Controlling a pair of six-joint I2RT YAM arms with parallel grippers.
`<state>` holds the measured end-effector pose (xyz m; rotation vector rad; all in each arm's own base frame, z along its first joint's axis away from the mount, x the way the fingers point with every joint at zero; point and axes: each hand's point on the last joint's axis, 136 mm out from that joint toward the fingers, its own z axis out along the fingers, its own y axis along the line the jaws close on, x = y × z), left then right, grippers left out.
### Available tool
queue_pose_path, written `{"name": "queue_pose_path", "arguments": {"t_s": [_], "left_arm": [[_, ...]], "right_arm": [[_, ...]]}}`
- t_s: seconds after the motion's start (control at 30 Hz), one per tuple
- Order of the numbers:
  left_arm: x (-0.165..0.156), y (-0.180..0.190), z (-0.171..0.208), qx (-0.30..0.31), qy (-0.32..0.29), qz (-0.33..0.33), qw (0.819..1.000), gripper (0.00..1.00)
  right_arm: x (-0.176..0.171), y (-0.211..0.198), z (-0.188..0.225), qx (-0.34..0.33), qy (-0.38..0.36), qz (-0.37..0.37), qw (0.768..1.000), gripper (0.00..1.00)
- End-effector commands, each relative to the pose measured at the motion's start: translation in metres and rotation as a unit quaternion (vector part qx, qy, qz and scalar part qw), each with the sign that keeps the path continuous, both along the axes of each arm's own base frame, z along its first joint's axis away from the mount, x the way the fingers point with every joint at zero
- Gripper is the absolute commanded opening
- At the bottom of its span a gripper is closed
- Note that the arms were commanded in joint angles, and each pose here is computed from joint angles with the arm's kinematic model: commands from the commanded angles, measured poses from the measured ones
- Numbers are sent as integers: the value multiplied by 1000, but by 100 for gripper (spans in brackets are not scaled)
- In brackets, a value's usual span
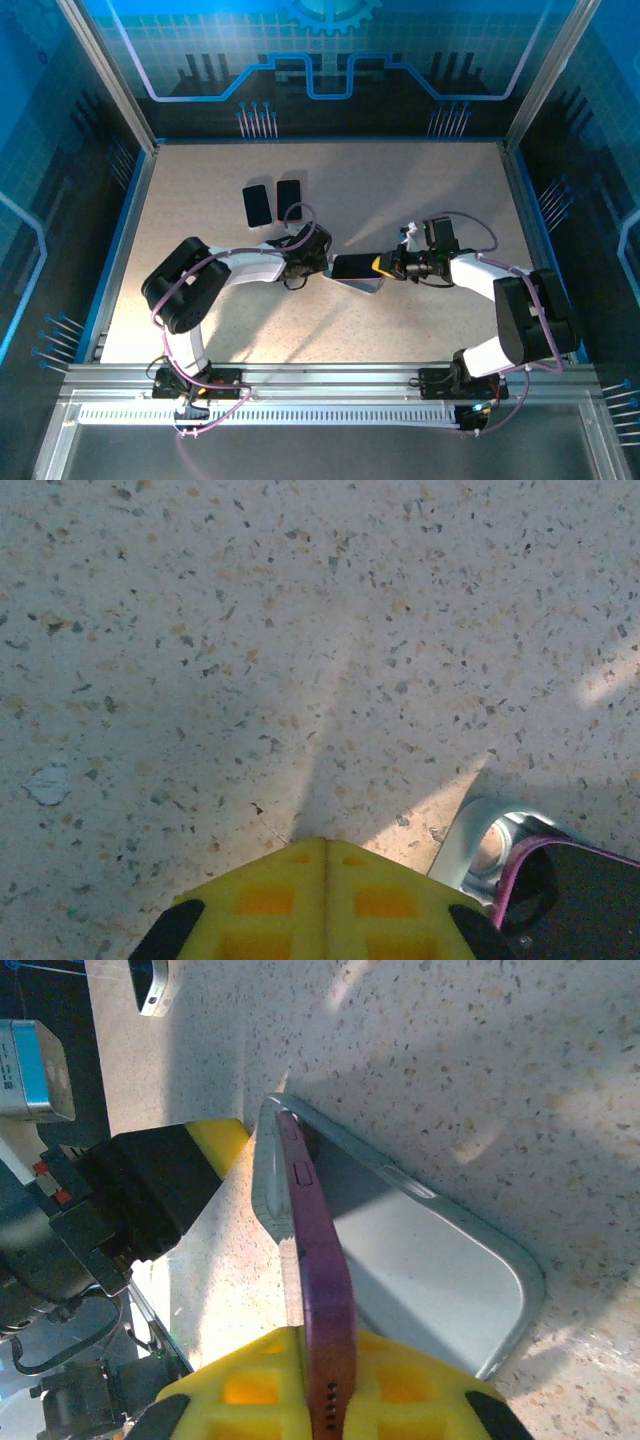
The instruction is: Put the phone into the phone case
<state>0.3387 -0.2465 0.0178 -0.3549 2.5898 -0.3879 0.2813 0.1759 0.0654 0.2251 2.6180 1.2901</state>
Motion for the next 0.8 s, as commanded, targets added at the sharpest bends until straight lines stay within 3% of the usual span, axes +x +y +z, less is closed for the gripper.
{"name": "queue_pose_path", "arguments": {"t_s": [0.0, 0.37, 0.77], "left_arm": [[-13, -6, -9, -9, 17, -7, 1000, 0], [-56, -25, -24, -43, 52, -9, 998, 0], [-65, -33, -19, -62, 49, -7, 997, 0]], "right_arm": [[-5, -8, -16, -21, 38, -16, 999, 0], [-4, -9, -23, -25, 43, -25, 998, 0], [-7, -1, -29, -38, 34, -3, 999, 0]]}}
